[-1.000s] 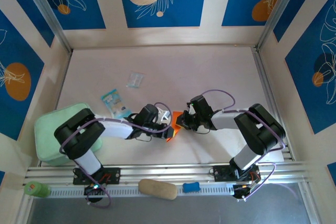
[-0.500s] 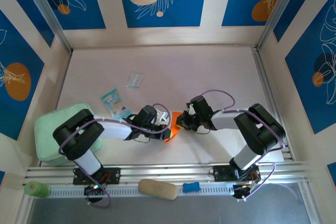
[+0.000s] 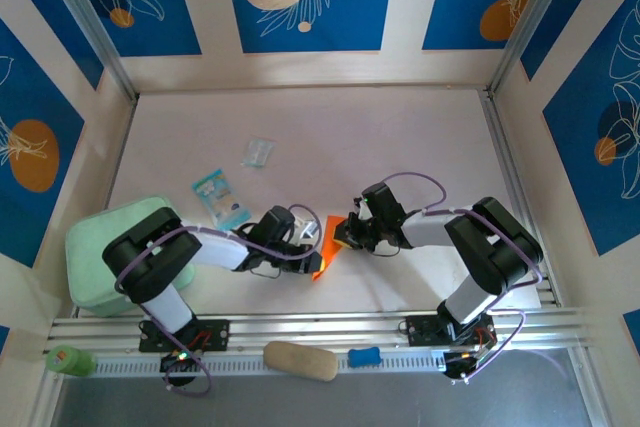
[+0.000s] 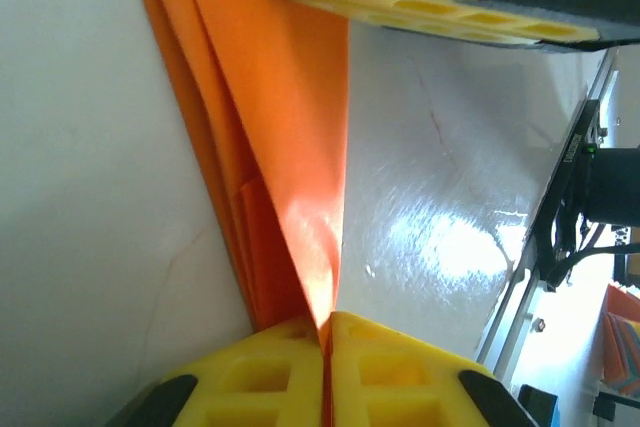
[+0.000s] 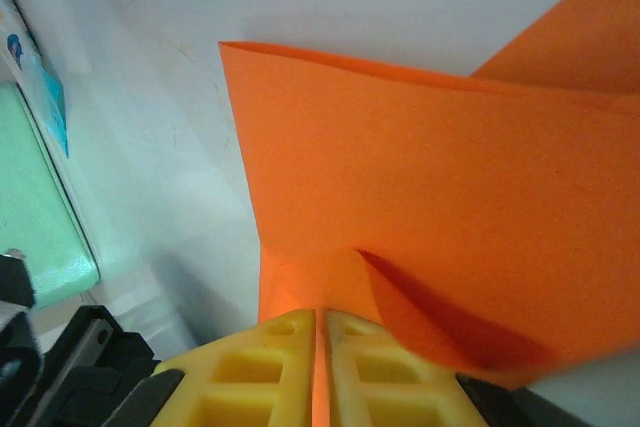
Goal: Fold a paper plane with a square sheet of paper (pick it up from the middle)
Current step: Perform the fifth fold on the wing at the bottom-center of the table.
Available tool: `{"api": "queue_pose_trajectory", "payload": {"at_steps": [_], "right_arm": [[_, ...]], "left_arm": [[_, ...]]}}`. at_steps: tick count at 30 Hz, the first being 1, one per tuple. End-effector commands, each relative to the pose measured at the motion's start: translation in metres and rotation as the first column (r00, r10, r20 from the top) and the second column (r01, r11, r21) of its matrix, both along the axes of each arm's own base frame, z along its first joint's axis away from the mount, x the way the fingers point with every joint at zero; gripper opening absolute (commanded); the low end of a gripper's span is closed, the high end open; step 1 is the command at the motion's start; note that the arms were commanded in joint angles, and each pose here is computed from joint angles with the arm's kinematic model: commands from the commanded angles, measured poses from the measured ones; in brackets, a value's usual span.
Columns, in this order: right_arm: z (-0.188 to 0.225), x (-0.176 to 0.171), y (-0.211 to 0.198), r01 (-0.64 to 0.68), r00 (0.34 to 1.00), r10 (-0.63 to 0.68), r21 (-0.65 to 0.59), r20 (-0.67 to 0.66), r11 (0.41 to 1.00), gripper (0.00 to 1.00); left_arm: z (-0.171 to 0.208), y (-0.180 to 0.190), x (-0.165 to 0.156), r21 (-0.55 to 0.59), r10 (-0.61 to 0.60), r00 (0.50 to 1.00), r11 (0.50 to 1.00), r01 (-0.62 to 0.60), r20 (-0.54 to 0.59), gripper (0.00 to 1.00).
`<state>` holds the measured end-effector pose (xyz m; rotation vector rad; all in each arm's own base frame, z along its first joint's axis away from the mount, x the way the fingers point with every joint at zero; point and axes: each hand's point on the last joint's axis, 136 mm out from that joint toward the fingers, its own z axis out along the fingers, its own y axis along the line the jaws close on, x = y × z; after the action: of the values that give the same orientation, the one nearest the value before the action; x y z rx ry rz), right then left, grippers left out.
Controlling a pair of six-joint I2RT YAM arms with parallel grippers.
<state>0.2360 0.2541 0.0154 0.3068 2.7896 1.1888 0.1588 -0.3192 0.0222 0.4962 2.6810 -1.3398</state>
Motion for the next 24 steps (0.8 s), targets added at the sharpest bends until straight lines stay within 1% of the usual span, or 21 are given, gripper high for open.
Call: {"api": "queue_pose_trajectory", "payload": {"at_steps": [1, 4, 7, 16, 20, 21, 23, 24], "right_arm": [[-0.02, -0.006, -0.018, 0.027, 0.999, -0.03, -0.09, -0.03, 0.996, 0.12], [-0.02, -0.006, -0.017, 0.028, 0.999, -0.031, -0.089, -0.03, 0.996, 0.12], [-0.02, -0.006, -0.017, 0.029, 0.999, -0.032, -0.09, -0.029, 0.995, 0.12], [-0.021, -0.007, -0.018, 0.031, 0.999, -0.034, -0.096, -0.032, 0.995, 0.12], [-0.021, -0.006, -0.018, 0.029, 0.999, -0.032, -0.095, -0.028, 0.995, 0.12], [-0.021, -0.006, -0.018, 0.029, 0.999, -0.032, -0.095, -0.028, 0.995, 0.12], [-0.02, -0.006, -0.018, 0.03, 0.999, -0.032, -0.094, -0.027, 0.995, 0.12], [-0.02, -0.006, -0.018, 0.028, 0.999, -0.031, -0.092, -0.027, 0.995, 0.12]], "left_arm": [[-0.01, 0.016, -0.025, 0.046, -0.033, 0.995, 0.998, 0.037, -0.096, 0.09], [-0.002, 0.017, -0.024, 0.037, -0.025, 0.997, 0.999, 0.027, -0.072, 0.08], [0.001, 0.018, -0.026, 0.034, -0.035, 0.997, 0.999, 0.037, -0.068, 0.0], [-0.005, 0.02, -0.037, 0.028, -0.052, 0.993, 0.998, 0.055, -0.102, 0.0], [-0.011, 0.017, -0.045, 0.054, -0.079, 0.991, 0.995, 0.085, -0.11, 0.05], [-0.012, 0.017, -0.044, 0.067, -0.077, 0.992, 0.994, 0.084, -0.101, 0.09], [-0.009, 0.019, -0.038, 0.095, -0.056, 0.996, 0.994, 0.062, -0.065, 0.12], [-0.006, 0.02, -0.034, 0.108, -0.047, 0.998, 0.993, 0.051, -0.037, 0.17]]}}
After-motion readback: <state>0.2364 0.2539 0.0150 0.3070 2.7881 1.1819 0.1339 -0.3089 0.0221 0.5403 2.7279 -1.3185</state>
